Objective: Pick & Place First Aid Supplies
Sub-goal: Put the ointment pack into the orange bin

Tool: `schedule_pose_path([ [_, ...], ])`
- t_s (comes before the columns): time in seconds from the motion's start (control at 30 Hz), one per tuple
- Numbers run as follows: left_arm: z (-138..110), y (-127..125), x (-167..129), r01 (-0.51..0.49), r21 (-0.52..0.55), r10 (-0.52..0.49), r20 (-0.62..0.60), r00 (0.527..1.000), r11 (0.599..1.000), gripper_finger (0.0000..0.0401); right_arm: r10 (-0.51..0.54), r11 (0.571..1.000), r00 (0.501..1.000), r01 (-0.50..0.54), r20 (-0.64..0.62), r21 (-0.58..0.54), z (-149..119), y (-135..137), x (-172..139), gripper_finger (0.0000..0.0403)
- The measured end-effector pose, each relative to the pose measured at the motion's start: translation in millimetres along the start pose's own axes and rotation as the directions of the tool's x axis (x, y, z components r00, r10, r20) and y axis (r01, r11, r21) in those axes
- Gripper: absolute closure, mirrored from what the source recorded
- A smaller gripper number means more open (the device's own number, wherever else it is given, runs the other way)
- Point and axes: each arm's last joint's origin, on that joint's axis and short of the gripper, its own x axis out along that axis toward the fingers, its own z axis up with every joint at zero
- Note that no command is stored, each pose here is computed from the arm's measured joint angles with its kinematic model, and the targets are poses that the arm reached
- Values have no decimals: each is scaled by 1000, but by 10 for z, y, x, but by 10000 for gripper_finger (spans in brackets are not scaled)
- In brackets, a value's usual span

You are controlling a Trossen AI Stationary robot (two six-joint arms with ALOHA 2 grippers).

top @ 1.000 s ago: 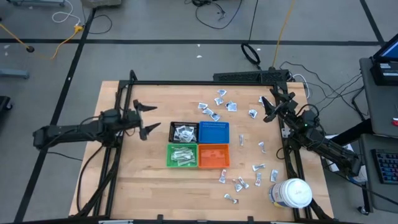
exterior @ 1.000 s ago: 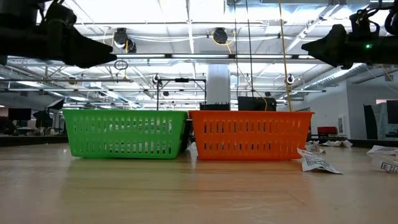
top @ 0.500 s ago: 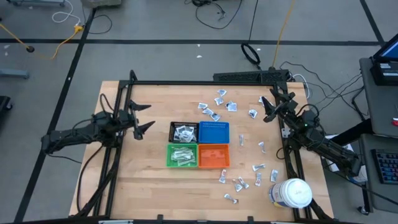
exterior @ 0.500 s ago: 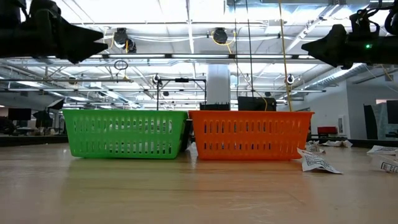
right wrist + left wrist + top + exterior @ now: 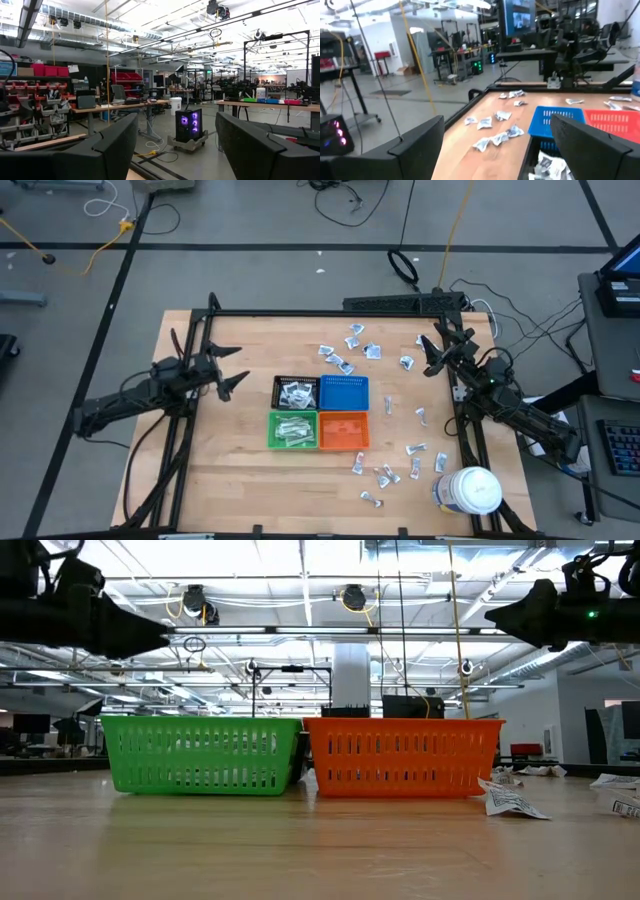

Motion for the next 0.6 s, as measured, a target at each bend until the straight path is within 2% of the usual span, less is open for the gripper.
schedule_pose_path([
  [0.23,-79,4,-3,-9,-56,4,-83,997,998,36,0,1000,1000,0,0,0,1,0,0,140],
  [0.6,-78,4,10,-10,-70,4,-85,996,998,36,0,1000,1000,0,0,0,0,0,0,140],
])
